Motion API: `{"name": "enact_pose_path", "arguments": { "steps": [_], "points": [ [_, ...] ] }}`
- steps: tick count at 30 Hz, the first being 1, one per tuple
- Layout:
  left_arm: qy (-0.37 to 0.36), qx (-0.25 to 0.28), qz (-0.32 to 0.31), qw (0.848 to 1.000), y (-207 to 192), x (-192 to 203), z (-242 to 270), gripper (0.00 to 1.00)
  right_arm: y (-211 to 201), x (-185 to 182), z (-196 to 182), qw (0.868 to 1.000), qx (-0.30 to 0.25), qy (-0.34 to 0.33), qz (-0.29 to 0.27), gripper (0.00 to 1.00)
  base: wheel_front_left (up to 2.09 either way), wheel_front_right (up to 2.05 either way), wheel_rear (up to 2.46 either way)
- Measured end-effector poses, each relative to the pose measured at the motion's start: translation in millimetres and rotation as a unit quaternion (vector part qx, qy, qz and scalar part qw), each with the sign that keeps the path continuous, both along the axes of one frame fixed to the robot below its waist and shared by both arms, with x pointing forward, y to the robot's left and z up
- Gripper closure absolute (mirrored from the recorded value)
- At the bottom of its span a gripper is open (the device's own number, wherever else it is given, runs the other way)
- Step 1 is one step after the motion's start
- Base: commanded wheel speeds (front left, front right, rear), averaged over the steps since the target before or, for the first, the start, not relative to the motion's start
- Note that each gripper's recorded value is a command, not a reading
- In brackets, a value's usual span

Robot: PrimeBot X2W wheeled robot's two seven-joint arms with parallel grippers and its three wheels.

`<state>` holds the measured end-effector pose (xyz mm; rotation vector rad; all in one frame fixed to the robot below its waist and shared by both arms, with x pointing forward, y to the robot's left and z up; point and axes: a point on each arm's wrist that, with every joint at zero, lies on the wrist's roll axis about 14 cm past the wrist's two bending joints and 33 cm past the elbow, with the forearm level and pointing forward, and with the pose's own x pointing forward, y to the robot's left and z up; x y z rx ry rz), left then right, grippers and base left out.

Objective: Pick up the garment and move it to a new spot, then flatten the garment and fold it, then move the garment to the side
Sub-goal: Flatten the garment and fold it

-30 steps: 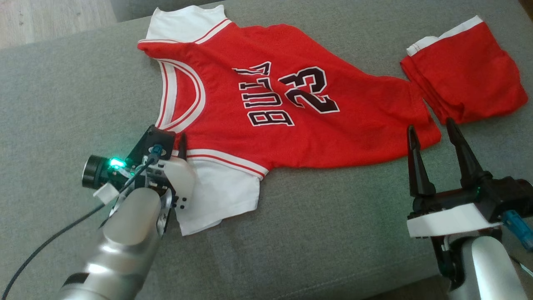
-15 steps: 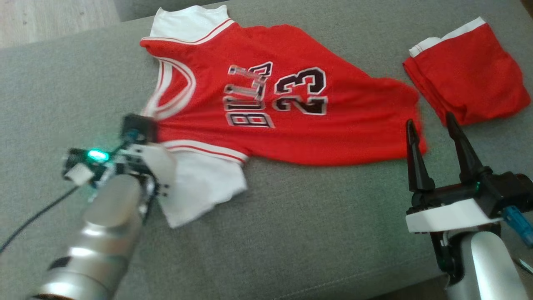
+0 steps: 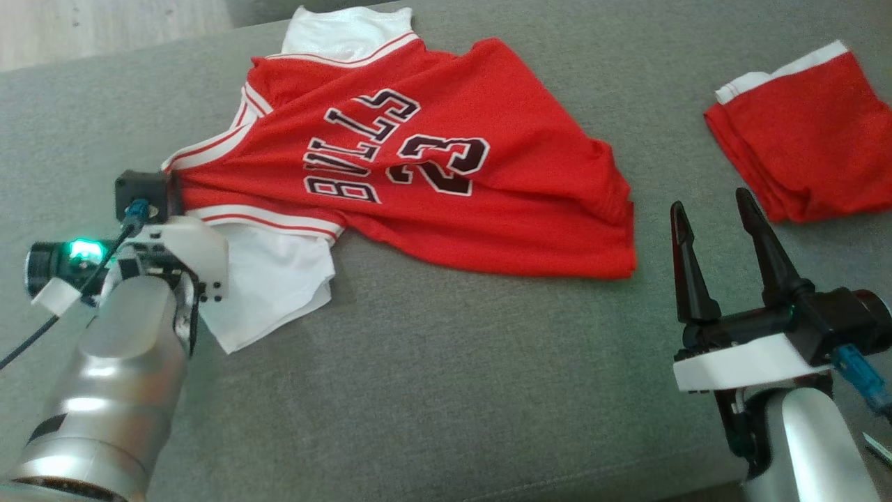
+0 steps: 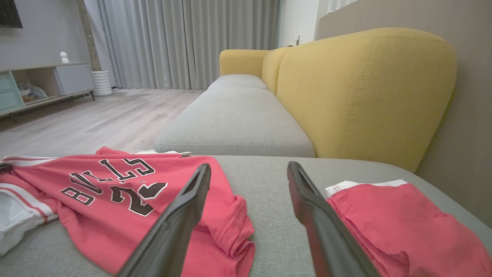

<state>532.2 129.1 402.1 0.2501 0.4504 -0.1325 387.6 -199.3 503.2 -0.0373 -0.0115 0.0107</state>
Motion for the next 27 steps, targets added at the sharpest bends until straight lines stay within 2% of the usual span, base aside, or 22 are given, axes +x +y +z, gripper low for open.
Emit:
{"name": "enact_pose_path", "arguments": {
  "steps": [5,6,7,11,18,23,27],
  "points": [
    [-0.004,0.011,0.022,1.000,23,-7,2,1.00,9,5,-1,1.000,0.000,0.003,0.014,0.00,0.00,0.00,0.00],
    [-0.006,0.012,0.025,1.000,26,-8,3,0.47,11,5,-1,1.000,-0.001,0.004,0.017,0.00,0.00,0.00,0.00],
    [-0.013,0.011,0.026,1.000,28,-9,6,0.00,14,6,-1,1.000,-0.001,0.004,0.021,0.00,0.00,0.00,0.00],
    [-0.052,-0.004,0.031,0.998,33,-12,22,0.00,24,9,4,0.999,0.001,-0.003,0.035,0.00,0.00,0.00,0.00],
    [-0.139,-0.047,0.016,0.989,16,-21,66,0.00,40,13,13,0.998,0.005,-0.015,0.059,0.00,0.00,0.00,0.00],
    [-0.195,-0.072,0.016,0.978,10,-52,88,0.00,51,14,13,0.997,0.012,-0.013,0.074,0.00,0.00,0.00,0.00],
    [-0.200,-0.081,0.030,0.976,13,-84,81,0.00,59,13,9,0.996,0.018,-0.007,0.086,0.00,0.00,0.00,0.00]
  ]
}}
